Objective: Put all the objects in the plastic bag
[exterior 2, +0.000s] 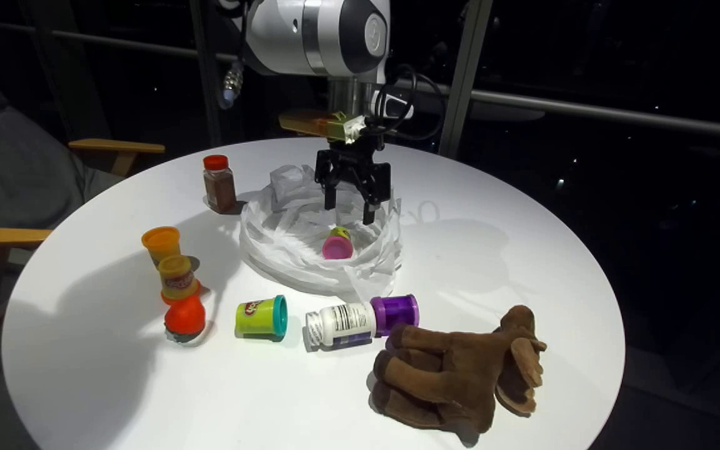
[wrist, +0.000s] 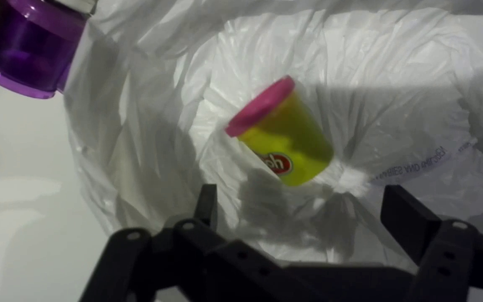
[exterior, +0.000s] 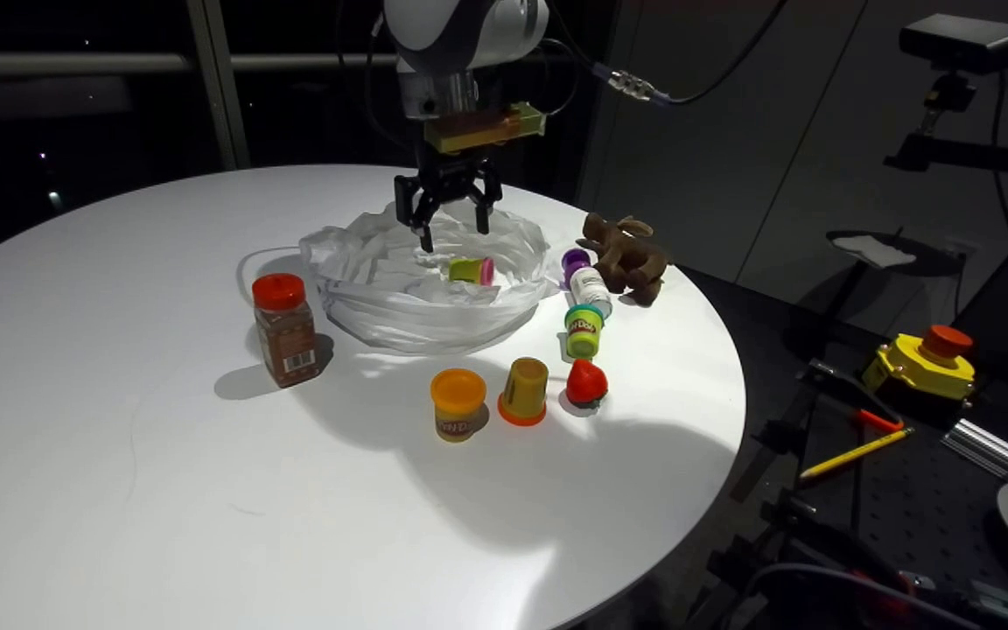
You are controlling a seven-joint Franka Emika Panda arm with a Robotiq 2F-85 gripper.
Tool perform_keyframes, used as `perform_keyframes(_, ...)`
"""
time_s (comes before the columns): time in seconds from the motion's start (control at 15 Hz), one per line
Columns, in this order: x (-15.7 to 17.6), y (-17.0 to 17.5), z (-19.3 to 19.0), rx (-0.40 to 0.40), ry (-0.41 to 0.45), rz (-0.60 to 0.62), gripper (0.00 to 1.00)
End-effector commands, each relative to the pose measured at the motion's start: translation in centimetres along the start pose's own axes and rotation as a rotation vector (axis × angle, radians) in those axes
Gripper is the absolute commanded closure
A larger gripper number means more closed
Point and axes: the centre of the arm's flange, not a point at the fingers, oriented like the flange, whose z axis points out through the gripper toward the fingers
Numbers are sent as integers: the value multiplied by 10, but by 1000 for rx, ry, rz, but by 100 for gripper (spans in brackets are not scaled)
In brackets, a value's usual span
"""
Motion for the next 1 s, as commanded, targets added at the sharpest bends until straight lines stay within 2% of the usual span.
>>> perform_keyframes(0.0, -12, -17, -61, 7, 64, -4, 0)
perform_keyframes(0.27, -55, -62, -126, 13, 77, -111, 0)
perform_keyframes(0.47, -106, -109, -150, -12, 30, -283, 0)
perform_keyframes(0.6, -136, -136, -148, -11, -5, -394, 0)
perform_keyframes(0.93, -184, -168, -90, -21, -84, -623, 0)
